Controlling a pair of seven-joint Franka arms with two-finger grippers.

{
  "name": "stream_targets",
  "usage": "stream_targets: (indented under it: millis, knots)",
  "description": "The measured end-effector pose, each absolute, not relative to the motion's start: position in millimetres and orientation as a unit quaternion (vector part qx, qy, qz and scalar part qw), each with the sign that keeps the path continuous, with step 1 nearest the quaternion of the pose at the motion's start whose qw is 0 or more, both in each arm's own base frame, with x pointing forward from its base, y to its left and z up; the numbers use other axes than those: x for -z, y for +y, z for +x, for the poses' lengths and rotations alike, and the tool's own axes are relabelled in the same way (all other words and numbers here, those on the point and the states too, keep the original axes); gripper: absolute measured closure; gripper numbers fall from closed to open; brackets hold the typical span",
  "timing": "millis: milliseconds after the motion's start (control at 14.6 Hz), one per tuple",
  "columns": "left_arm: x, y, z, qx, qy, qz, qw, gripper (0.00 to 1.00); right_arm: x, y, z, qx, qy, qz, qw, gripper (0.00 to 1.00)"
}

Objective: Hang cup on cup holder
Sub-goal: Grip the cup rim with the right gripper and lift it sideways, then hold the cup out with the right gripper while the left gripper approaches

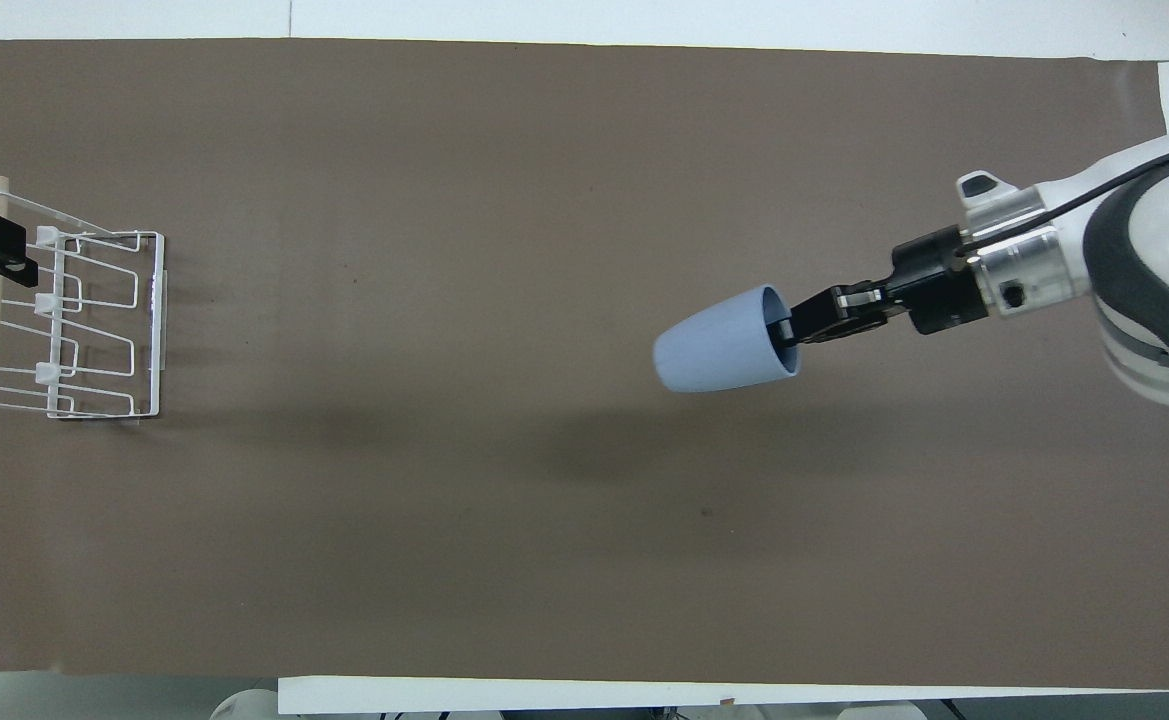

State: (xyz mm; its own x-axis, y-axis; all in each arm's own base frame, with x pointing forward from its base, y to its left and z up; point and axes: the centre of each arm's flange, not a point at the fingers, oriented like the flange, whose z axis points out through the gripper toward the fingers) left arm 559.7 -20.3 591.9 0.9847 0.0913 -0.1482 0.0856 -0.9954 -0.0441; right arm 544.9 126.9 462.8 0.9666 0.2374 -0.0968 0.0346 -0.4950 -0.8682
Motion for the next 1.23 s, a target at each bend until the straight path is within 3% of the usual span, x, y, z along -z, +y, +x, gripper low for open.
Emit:
stream_targets:
  millis: [274,616,958,1232]
  knots:
    - [-581.7,-74.4,548.5,-0.088,-0.174,-0.981,0.018,0.00,-472.3,222.0,536.7,-0.110,-0.014,-0.823,0.557,0.96]
    - [-589.3,-166.1,524.9,-0.105,-0.411,-0.906,0.004,0.00,-471.8,331.6,507.0,-0.065,0.055,-0.810,0.580,0.96]
    - [-601.6,-213.0,516.3,-0.087,-0.639,-0.765,0.002,0.00,-469.6,345.9,499.1,-0.064,0.071,-0.806,0.584,0.96]
    - [-610.8,-229.9,511.3,-0.100,-0.680,-0.726,-0.012,0.00,-469.8,343.8,500.6,-0.065,0.076,-0.805,0.585,0.96]
